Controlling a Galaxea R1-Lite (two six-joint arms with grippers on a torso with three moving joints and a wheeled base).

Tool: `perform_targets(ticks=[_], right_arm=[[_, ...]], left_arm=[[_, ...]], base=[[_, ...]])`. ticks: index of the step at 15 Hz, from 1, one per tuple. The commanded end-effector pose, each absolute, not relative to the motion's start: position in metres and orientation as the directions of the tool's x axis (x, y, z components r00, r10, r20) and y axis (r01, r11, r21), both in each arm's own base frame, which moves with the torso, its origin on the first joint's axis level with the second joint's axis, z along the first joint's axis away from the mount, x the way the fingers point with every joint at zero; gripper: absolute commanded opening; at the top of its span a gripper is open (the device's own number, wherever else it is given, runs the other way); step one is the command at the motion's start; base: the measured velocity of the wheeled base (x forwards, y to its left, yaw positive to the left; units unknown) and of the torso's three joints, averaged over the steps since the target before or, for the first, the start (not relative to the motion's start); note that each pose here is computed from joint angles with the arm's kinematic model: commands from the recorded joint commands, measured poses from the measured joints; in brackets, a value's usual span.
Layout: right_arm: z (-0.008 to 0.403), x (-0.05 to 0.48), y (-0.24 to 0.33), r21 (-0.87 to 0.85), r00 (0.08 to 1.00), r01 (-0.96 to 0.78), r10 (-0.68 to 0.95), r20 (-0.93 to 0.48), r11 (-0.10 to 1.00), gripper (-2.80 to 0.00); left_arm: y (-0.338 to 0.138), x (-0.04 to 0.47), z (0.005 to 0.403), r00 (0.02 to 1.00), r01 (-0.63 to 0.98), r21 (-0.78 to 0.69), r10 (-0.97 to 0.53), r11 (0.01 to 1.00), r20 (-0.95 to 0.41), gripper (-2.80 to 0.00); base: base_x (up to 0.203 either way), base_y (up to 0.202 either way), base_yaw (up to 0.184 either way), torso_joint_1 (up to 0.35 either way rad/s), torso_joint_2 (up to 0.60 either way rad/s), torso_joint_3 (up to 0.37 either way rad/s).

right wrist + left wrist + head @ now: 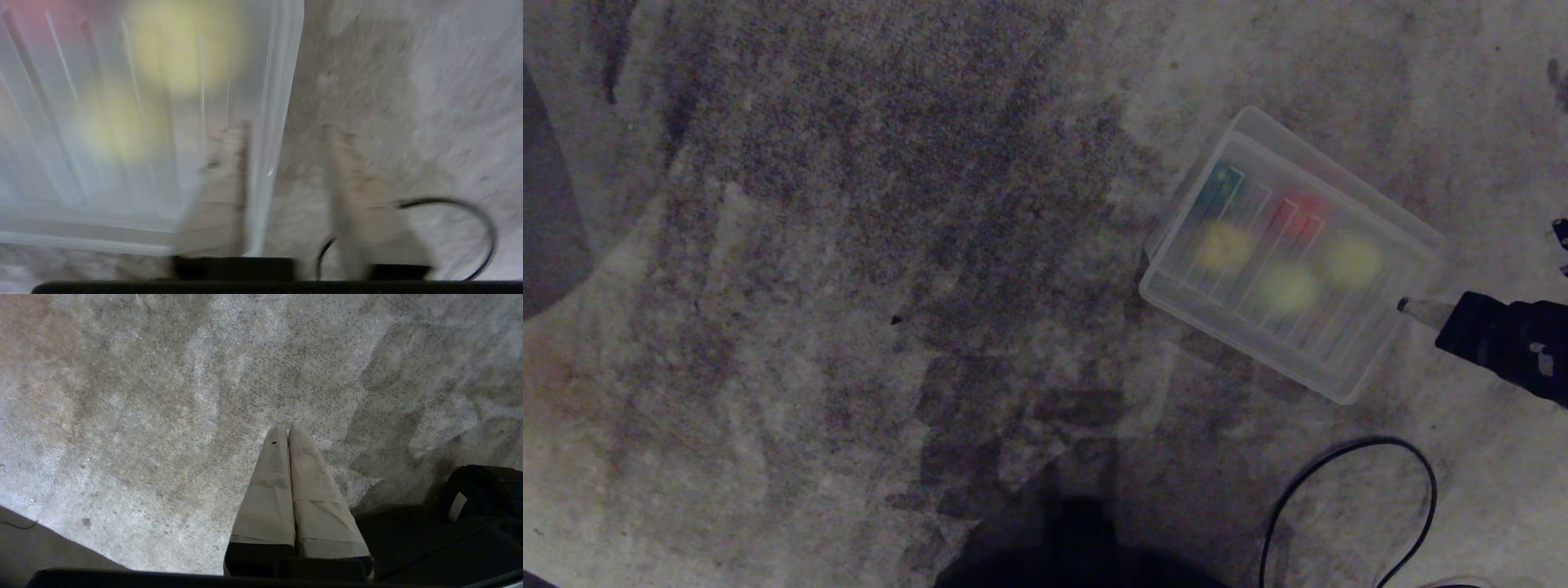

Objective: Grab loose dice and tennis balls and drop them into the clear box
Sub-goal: Close the lid

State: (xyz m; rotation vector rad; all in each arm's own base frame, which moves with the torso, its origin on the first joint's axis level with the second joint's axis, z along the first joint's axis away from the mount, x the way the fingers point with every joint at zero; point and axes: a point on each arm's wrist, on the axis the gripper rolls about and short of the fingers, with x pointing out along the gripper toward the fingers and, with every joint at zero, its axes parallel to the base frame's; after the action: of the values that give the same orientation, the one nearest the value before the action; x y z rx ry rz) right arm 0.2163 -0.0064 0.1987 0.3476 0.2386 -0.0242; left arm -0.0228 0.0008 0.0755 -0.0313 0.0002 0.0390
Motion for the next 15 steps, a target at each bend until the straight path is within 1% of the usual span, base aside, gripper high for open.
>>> perform_targets(ticks=[1,7,8,10,11,12,14,15], right_arm=[[0.199,0.217,-0.007,0.328,0.972,0.064,0.015,-0.234,0.943,0.00],[0.206,0.191,-0.004,0.340,0.978,0.014,0.058,-0.199,0.940,0.00],[0.206,0.183,-0.003,0.344,0.977,-0.004,0.077,-0.201,0.939,0.00],[0.202,0.164,-0.001,0.365,0.957,-0.051,0.151,-0.250,0.930,0.00],[0.199,0.155,0.001,0.396,0.940,-0.071,0.195,-0.281,0.915,-2.12],[0.199,0.149,0.006,0.458,0.921,-0.092,0.250,-0.300,0.884,-2.80],[0.198,0.146,0.016,0.505,0.877,-0.122,0.331,-0.348,0.854,-2.80],[0.201,0.150,0.019,0.509,0.858,-0.114,0.343,-0.384,0.853,-2.80]], left_arm=[[0.001,-0.023,0.075,0.999,-0.040,-0.032,0.040,0.999,-0.003,-2.80],[0.001,-0.023,0.075,0.999,-0.040,-0.032,0.040,0.999,-0.003,-2.80],[0.001,-0.023,0.075,0.999,-0.040,-0.032,0.040,0.999,-0.003,-2.80],[0.001,-0.023,0.075,0.999,-0.040,-0.032,0.040,0.999,-0.003,-2.80],[0.001,-0.023,0.075,0.999,-0.040,-0.032,0.040,0.999,-0.005,-2.80],[0.001,-0.023,0.075,0.999,-0.040,-0.032,0.040,0.999,-0.003,-2.80],[0.001,-0.023,0.075,0.999,-0.040,-0.032,0.040,0.999,-0.003,-2.80],[0.001,-0.023,0.075,0.999,-0.040,-0.032,0.040,0.999,-0.003,-2.80]], base=[[0.000,0.000,0.000,0.000,0.00,0.000],[0.000,0.000,0.000,0.000,0.00,0.000],[0.000,0.000,0.000,0.000,0.00,0.000],[0.000,0.000,0.000,0.000,0.00,0.000],[0.000,0.000,0.000,0.000,0.00,0.000],[0.000,0.000,0.000,0.000,0.00,0.000],[0.000,0.000,0.000,0.000,0.00,0.000],[0.000,0.000,0.000,0.000,0.00,0.000]])
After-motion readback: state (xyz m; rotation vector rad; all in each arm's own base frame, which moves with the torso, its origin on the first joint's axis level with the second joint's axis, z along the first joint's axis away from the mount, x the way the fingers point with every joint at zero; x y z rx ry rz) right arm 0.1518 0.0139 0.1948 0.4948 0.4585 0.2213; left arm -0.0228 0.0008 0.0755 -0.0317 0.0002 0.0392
